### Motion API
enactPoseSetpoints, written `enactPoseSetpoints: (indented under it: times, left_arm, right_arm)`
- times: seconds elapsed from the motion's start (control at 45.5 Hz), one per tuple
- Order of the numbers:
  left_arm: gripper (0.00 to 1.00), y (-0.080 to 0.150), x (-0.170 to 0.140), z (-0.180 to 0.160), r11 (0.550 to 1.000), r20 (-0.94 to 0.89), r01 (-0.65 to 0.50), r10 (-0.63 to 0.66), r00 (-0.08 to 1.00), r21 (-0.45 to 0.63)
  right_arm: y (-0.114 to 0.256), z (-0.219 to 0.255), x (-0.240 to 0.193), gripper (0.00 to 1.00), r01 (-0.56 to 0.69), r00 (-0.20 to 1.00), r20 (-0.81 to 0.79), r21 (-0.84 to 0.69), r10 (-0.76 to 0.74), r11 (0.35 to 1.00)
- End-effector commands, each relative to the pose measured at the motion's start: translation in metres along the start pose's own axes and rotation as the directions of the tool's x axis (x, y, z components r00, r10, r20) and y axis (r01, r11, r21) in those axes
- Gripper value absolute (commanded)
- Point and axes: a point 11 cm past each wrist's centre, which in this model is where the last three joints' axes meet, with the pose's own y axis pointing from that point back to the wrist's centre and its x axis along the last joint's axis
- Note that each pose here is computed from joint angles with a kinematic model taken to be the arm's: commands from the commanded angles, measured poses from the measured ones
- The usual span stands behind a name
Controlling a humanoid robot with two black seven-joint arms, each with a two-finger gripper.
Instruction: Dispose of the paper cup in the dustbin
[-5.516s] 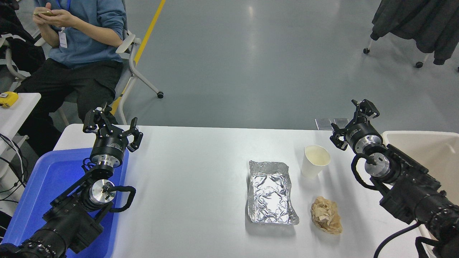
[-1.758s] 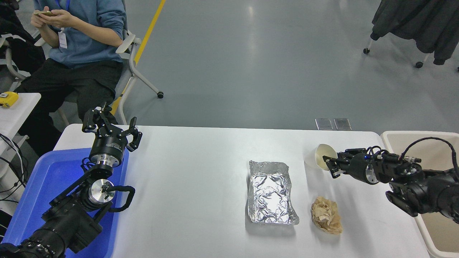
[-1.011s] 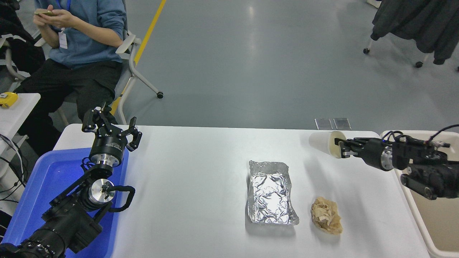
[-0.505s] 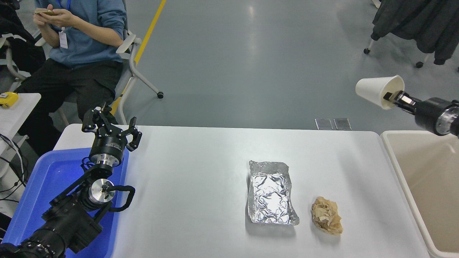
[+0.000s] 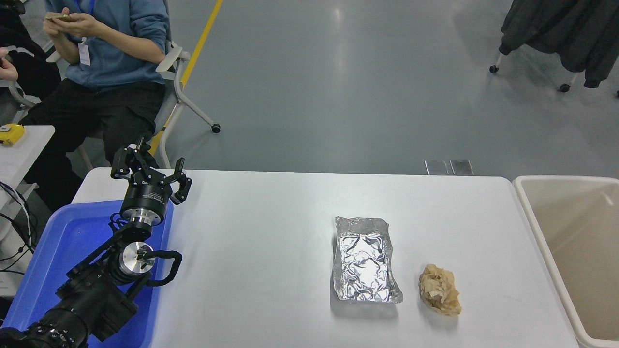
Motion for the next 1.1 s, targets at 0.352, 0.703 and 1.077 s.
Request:
enactPoseSetpoints:
  times: [0.352,0.703,1.077]
  left_arm:
    - [1.0,0.0,0.0,0.0,1.0,0.001,-0.001,0.001,1.0,-0.001]
    - [1.0,0.0,0.0,0.0,1.0,0.001,-0.001,0.001,1.0,-0.001]
    - [1.0,0.0,0.0,0.0,1.0,0.001,-0.001,0.001,1.0,-0.001]
  right_arm:
    - [-0.012,0.099,-0.037,0.0,-0.078,0.705,0.631,-0.386,0.325,0.919]
    - [-0.004,0.183,-0.051,0.0,-0.09,0.685,0.606,-0.48,0.404,0.873]
    - [0.003,0.221,-0.051,0.0,0.004,0.841,0.52,-0.282,0.15,0.959]
